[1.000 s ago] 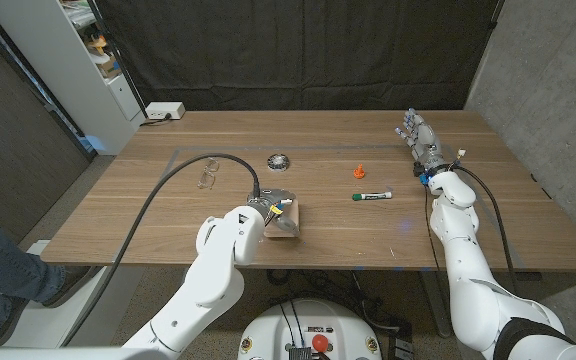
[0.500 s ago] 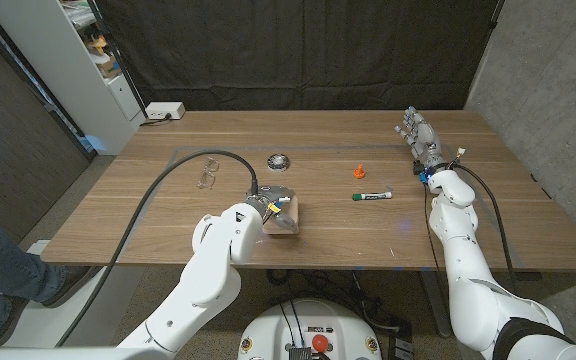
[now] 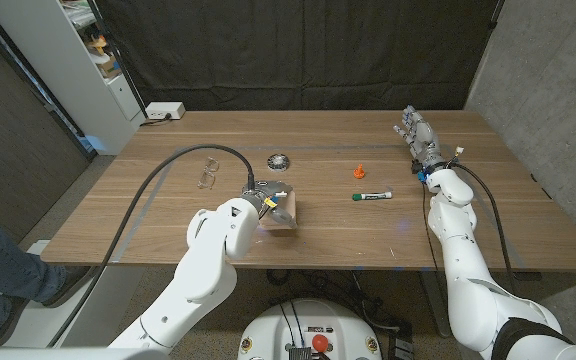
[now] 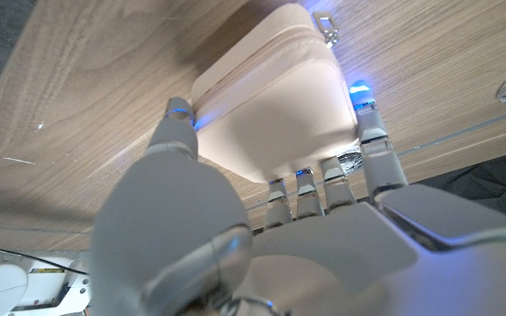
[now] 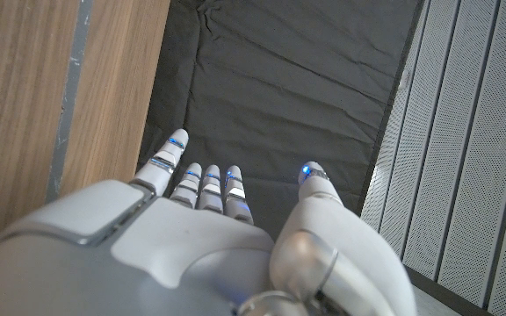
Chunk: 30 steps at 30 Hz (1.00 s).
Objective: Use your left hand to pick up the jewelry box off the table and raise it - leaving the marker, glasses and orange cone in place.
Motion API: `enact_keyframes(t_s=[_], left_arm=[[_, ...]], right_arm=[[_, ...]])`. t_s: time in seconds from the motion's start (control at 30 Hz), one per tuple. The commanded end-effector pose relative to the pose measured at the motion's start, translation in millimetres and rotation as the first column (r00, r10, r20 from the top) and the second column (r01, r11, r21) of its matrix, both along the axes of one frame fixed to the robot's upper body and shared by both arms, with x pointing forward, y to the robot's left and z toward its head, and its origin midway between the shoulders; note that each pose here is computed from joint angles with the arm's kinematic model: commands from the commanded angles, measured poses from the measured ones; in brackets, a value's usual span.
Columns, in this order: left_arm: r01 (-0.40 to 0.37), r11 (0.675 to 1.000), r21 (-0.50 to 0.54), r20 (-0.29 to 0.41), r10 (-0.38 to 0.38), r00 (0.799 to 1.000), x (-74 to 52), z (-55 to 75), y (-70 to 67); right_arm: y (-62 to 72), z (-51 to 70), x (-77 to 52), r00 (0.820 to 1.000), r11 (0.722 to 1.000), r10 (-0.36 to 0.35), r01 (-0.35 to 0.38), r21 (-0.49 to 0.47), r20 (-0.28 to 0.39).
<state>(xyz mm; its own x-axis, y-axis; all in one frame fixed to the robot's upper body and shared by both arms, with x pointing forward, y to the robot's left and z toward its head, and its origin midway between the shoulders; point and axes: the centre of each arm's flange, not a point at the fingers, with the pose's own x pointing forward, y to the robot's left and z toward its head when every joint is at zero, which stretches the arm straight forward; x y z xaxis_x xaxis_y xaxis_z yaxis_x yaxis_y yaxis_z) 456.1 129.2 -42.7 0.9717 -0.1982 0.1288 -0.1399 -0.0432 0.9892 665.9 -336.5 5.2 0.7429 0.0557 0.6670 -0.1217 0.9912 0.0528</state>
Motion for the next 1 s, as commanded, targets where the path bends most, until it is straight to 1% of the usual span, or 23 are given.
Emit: enact_keyframes(t_s=[0.03, 0.5, 1.0], left_arm=[[0.006, 1.0, 0.002, 0.014, -0.006, 1.0, -2.2, 9.5, 5.3], [0.018, 1.0, 0.008, 0.031, -0.018, 0.999, -0.9, 17.9, 9.4], [0.024, 1.0, -0.003, 0.052, -0.024, 0.998, -4.6, 25.6, 16.3]], right_arm=[[4.4, 3.3, 1.9, 1.0, 1.0, -0.002, 0.002, 0.002, -0.002], [2.5, 5.8, 0.0, 1.0, 1.0, -0.016, 0.015, 0.008, 0.001], [5.6, 10.4, -1.0, 1.0, 1.0, -0.019, 0.019, 0.011, 0.008]])
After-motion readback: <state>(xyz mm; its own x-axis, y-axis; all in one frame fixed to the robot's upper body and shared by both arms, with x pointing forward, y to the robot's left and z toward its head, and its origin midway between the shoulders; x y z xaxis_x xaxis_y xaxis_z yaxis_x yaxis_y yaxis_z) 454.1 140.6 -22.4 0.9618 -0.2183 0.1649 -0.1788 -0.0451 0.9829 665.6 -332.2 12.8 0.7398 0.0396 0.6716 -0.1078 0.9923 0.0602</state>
